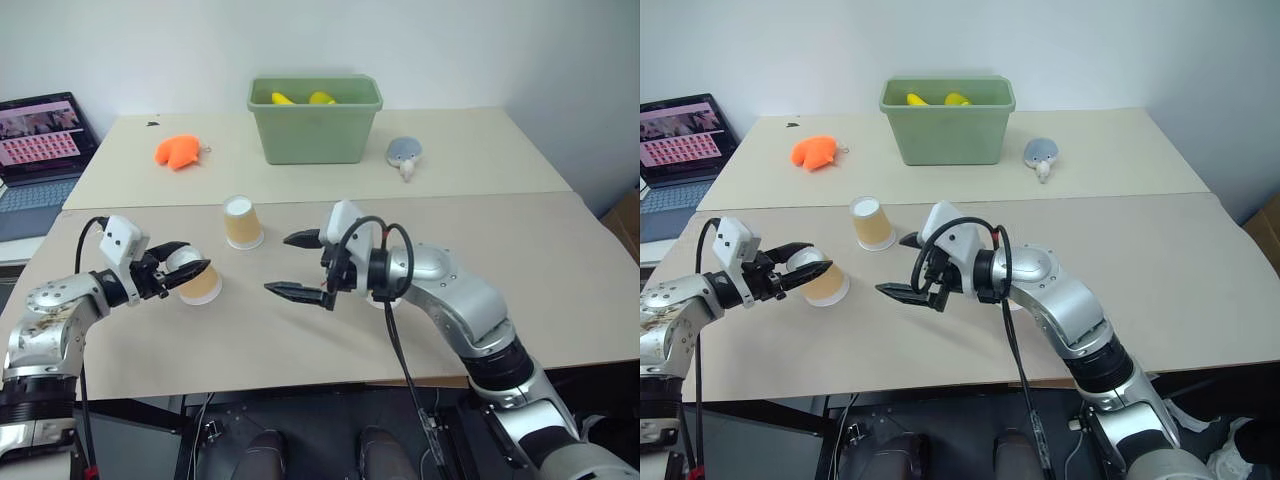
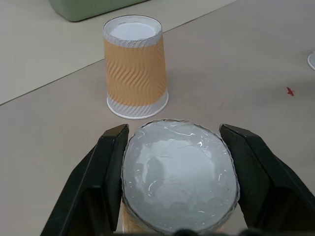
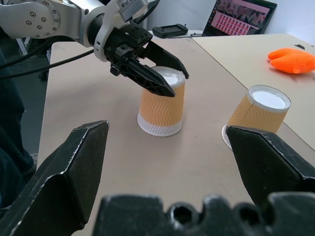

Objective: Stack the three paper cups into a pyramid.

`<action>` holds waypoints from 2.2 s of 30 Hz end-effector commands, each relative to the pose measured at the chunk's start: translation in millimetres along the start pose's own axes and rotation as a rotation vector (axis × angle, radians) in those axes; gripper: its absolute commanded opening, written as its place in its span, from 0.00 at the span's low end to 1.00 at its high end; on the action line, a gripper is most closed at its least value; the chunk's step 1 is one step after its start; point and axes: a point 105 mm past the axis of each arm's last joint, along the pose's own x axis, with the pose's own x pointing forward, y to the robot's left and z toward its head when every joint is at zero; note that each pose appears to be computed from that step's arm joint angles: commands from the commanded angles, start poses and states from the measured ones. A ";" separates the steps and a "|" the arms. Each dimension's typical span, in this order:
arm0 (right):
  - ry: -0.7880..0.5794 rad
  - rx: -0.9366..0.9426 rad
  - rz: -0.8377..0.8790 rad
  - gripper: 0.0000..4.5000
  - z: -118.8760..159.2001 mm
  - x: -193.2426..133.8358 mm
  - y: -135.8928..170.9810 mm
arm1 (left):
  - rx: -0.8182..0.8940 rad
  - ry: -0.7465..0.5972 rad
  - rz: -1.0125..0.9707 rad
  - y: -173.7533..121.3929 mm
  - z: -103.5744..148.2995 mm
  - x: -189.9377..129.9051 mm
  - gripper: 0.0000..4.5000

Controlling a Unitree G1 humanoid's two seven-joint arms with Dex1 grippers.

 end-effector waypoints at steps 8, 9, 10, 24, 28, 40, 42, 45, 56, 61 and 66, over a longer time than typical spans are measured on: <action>0.002 -0.053 -0.187 1.00 8.2 -26.7 -42.1 | 0.122 -0.121 -0.122 -15.0 54.5 27.7 0.56; 0.006 -0.057 -0.220 1.00 8.1 -30.8 -49.1 | 0.143 -0.133 -0.161 -21.7 62.2 34.8 0.56; 0.010 -0.061 -0.250 1.00 7.9 -34.1 -55.2 | 0.160 -0.144 -0.199 -27.8 68.5 40.4 0.56; 0.015 -0.059 -0.612 1.00 13.8 -99.1 -105.9 | 0.230 0.033 -0.632 -81.5 40.5 108.0 0.56; -0.007 -0.044 -0.609 1.00 16.6 -101.6 -99.2 | 0.240 0.027 -0.664 -86.4 39.2 112.1 0.56; -0.114 -0.013 -0.117 1.00 36.9 -80.0 -42.2 | 0.254 0.013 -0.676 -85.6 43.6 108.5 0.56; -0.087 -0.004 -0.091 1.00 27.0 -79.5 -47.1 | 0.254 0.012 -0.676 -85.5 43.5 108.2 0.56; -0.064 0.000 -0.039 1.00 18.2 -79.9 -52.5 | 0.253 0.008 -0.674 -85.2 43.8 107.5 0.56; -0.017 -0.028 0.026 1.00 4.0 -79.0 -65.5 | 0.232 0.003 -0.675 -85.0 47.5 98.5 0.92; -0.025 -0.028 0.035 1.00 2.1 -75.4 -67.0 | 0.247 -0.052 -0.641 -79.0 73.5 87.5 0.99; -0.033 -0.029 0.047 1.00 1.5 -73.7 -66.6 | 0.252 -0.169 -0.505 -64.1 116.2 65.7 0.99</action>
